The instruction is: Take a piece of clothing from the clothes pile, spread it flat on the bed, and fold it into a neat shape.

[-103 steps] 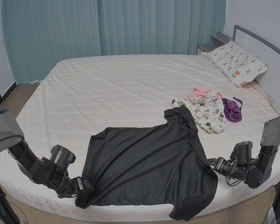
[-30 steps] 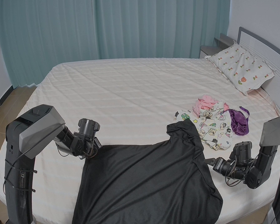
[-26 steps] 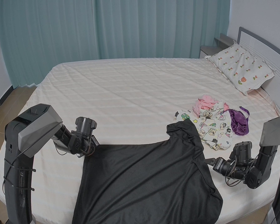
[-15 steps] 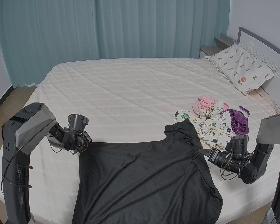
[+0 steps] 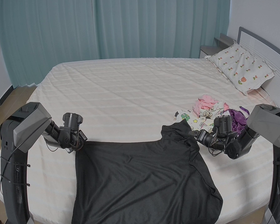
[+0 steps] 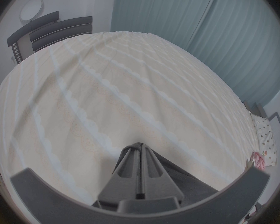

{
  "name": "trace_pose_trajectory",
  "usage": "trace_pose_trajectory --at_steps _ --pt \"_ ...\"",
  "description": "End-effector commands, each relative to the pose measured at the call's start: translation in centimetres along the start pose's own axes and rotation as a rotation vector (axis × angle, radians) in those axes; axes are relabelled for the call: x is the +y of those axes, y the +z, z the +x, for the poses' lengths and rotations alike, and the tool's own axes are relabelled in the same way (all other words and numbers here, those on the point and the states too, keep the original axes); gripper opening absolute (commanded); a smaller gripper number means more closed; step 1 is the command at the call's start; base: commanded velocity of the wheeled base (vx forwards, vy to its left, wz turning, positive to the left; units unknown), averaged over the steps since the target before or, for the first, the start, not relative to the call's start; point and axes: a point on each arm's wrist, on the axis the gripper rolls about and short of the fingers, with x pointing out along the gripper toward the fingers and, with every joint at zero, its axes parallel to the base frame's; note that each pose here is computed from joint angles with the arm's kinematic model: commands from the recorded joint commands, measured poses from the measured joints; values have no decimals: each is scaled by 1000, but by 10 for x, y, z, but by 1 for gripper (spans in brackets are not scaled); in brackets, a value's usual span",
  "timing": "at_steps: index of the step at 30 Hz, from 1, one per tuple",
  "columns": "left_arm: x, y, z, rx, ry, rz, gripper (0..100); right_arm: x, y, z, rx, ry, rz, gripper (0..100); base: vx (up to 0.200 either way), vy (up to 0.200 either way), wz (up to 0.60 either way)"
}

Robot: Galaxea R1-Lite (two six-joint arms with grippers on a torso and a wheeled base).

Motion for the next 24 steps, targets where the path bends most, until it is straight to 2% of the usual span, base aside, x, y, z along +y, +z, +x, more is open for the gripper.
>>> trace_pose_trajectory --at_steps 1,11,12,17,24 --pt "9 7 3 -1 13 -20 0 1 3 40 15 -11 -28 100 0 0 0" --pt "9 6 0 9 13 -22 0 10 5 81 67 -21 -56 100 0 0 0" --pt "9 6 0 10 14 -21 0 11 6 85 67 -20 -56 0 0 0 0" --pt "9 7 0 9 13 -22 0 12 11 97 59 -16 -49 0 0 0 0" --pt "11 10 2 3 16 -29 0 14 32 101 -28 18 19 0 0 0 0"
